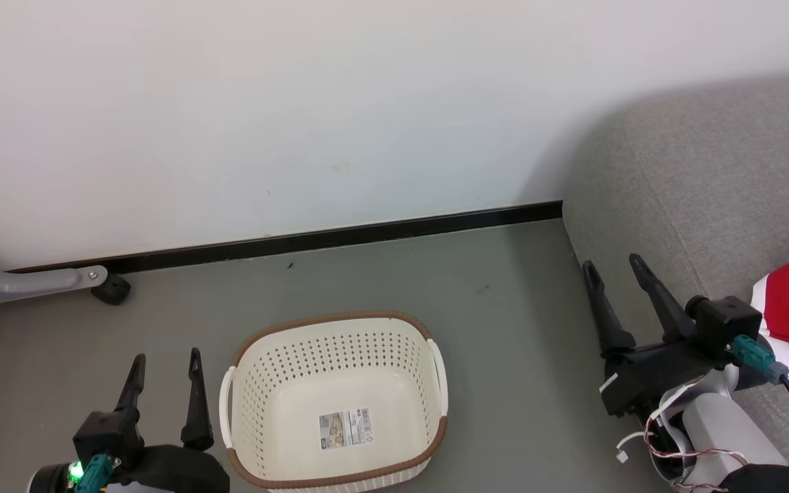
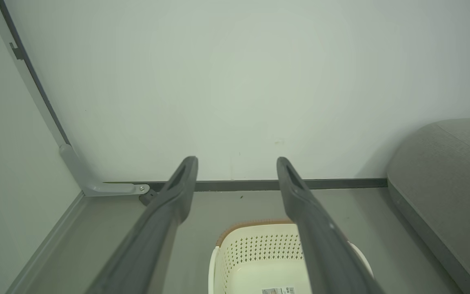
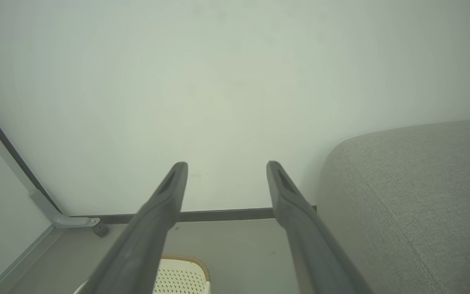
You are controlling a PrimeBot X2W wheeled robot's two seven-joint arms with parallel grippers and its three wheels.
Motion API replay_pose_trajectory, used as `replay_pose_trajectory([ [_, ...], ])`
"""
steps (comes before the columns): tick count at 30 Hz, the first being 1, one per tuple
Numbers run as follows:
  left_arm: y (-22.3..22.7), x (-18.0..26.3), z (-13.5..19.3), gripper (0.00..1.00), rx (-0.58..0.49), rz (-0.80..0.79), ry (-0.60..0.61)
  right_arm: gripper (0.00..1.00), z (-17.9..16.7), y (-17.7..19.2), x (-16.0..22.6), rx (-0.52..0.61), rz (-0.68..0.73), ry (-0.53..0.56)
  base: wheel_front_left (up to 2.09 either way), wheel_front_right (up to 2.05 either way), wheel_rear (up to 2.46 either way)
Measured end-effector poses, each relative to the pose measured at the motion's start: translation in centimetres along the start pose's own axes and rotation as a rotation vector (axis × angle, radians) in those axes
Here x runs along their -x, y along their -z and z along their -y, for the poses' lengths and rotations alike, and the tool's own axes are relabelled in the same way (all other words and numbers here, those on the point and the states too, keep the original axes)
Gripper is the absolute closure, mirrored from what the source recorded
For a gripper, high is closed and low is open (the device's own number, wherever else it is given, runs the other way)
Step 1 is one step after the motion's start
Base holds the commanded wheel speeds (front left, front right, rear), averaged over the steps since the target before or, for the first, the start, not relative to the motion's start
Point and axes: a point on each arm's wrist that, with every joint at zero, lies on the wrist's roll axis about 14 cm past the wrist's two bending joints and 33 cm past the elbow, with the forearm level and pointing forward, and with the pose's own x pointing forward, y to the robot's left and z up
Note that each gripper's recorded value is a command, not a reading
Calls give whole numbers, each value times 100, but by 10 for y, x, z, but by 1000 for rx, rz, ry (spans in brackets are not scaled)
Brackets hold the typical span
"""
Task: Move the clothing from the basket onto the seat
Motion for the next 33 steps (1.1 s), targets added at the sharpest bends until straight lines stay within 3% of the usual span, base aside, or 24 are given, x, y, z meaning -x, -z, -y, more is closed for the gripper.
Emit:
replay_pose_trajectory([
  [12, 16, 35, -22, 0, 25, -33, -86, 0, -29, 8, 22, 39, -4, -79, 0, 0, 0],
  [23, 15, 40, -25, 0, 40, -21, -106, 0, -19, 20, 35, 121, -35, -23, 0, 0, 0],
  [33, 17, 46, -26, 0, 61, -22, -132, 0, -7, 23, 45, 125, -42, 44, 0, 0, 0],
])
